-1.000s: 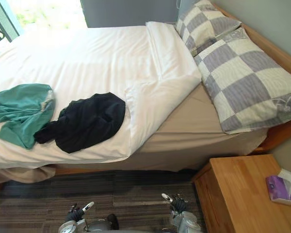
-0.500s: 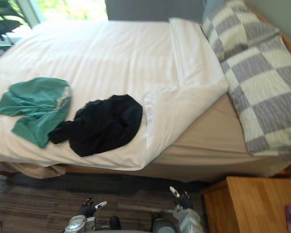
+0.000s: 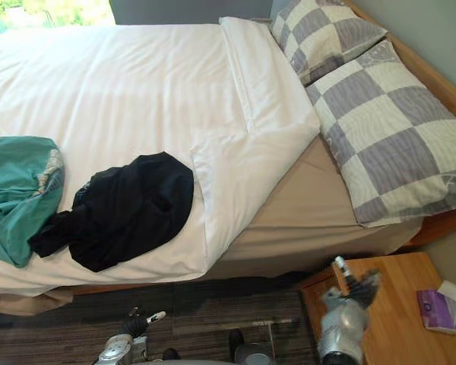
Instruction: Tidy the bed and pick cloth on bed and put in laundry
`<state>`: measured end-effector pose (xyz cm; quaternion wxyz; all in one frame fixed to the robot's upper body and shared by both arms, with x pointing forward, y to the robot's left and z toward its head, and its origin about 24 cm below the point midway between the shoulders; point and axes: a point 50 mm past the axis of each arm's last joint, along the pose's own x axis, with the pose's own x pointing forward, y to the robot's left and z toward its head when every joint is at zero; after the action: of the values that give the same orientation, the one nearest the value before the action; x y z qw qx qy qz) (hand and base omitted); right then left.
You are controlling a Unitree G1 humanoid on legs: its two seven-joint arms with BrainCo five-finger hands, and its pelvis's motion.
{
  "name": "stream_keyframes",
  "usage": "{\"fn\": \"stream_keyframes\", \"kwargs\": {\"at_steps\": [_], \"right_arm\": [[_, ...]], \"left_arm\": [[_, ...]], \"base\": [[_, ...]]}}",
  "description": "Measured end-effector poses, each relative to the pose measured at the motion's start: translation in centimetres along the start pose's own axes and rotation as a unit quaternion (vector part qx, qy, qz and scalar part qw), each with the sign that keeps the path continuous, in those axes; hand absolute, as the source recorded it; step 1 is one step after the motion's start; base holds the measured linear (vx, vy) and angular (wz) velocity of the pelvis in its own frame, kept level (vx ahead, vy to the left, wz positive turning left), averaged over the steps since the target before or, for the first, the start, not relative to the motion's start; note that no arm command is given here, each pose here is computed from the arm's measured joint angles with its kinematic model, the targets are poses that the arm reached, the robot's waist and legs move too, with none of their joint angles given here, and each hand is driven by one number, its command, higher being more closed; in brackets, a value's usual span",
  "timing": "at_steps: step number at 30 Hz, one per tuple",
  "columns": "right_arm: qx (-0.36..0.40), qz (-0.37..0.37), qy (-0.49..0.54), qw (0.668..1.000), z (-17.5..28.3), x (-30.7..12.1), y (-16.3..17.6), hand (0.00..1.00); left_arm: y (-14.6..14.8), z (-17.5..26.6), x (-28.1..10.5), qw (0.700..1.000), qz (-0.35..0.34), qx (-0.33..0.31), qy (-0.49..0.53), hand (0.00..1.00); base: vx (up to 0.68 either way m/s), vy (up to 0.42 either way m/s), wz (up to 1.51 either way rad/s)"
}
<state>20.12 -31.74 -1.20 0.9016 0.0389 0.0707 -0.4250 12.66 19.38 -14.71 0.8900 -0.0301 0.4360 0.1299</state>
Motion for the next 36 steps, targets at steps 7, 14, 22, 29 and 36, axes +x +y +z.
{"fn": "stream_keyframes", "kwargs": {"at_steps": [7,14,22,29,36], "right_arm": [[-0.126,0.106,-0.155,0.974,8.3,2.6,5.4,0.0],[-0.196,0.215,-0.293,0.911,16.1,2.4,12.3,0.0],[-0.231,0.267,-0.406,0.843,23.7,-0.4,18.2,0.0],[-0.281,0.24,-0.463,0.806,28.9,-1.9,19.6,0.0],[-0.323,0.219,-0.485,0.783,31.6,-2.3,20.2,0.0]], "left_arm": [[0.9,-1.2,-0.4,1.0,0.021,0.005,0.016,0.0],[3.2,-0.2,-0.2,0.997,0.081,-0.001,0.007,0.0],[3.5,3.8,0.8,0.993,0.096,-0.029,-0.055,0.0],[2.5,10.0,1.7,0.985,0.078,-0.046,-0.15,0.0],[2.2,12.7,1.7,0.978,0.076,-0.047,-0.19,0.0]], "base": [[-0.1,-0.014,0.09],[-0.03,0.012,0.18],[-0.03,0.03,0.11],[-0.06,0.047,0.12],[-0.01,-0.053,0.07]]}}
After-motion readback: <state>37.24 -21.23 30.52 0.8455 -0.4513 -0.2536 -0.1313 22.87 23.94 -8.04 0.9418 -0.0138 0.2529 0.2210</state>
